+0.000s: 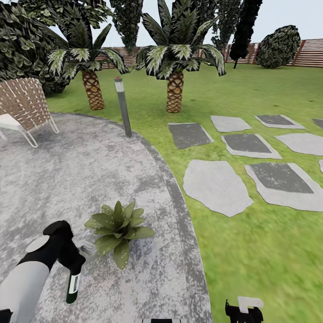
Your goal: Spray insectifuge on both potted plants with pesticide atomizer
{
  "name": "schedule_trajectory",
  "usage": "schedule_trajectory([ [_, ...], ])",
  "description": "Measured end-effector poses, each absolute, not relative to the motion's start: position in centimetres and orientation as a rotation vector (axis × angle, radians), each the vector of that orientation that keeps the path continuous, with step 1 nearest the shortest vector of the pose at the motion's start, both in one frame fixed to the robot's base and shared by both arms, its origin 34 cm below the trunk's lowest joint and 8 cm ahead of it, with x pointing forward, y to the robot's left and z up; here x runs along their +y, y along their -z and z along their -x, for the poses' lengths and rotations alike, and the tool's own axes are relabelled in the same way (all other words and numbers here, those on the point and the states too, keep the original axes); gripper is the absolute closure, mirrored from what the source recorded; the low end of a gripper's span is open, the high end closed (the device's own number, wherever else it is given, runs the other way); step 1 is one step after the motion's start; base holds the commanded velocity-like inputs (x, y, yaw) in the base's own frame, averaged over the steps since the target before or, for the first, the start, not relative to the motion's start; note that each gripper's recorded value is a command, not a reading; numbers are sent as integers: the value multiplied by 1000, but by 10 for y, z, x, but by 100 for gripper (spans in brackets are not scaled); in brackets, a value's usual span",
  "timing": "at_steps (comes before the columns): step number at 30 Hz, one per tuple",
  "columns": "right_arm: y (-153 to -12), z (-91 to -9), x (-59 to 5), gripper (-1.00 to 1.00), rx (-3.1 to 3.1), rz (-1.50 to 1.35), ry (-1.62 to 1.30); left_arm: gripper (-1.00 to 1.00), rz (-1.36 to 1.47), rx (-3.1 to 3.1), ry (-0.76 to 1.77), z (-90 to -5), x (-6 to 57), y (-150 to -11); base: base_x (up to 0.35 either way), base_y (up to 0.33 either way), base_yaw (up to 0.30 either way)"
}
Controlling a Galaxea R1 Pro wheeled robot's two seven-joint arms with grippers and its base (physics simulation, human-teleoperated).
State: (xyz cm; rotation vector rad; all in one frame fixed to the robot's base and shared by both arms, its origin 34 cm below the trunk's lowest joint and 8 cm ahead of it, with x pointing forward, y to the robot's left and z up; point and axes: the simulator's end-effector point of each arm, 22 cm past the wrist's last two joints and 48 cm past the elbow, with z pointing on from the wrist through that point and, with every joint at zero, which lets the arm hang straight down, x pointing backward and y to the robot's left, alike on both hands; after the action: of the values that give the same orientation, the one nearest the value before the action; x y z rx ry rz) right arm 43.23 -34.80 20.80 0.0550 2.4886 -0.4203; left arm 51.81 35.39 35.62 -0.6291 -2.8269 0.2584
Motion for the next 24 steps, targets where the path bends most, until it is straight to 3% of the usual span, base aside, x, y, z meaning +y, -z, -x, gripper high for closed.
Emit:
schedule_trajectory([
  [7, -208, -432, -348, -100, 2489, -54, 419, 100, 590, -2865, -321, -522, 346, -355, 0, -38, 12],
  [14, -208, -432, -348, -100, 2488, -53, 419, 100, 626, -2880, -223, -522, 344, -340, 0, -272, 6],
  [24, -205, -429, -346, -100, 2499, -52, 417, 100, 619, -2876, -220, -518, 347, -335, 5, -98, 163],
])
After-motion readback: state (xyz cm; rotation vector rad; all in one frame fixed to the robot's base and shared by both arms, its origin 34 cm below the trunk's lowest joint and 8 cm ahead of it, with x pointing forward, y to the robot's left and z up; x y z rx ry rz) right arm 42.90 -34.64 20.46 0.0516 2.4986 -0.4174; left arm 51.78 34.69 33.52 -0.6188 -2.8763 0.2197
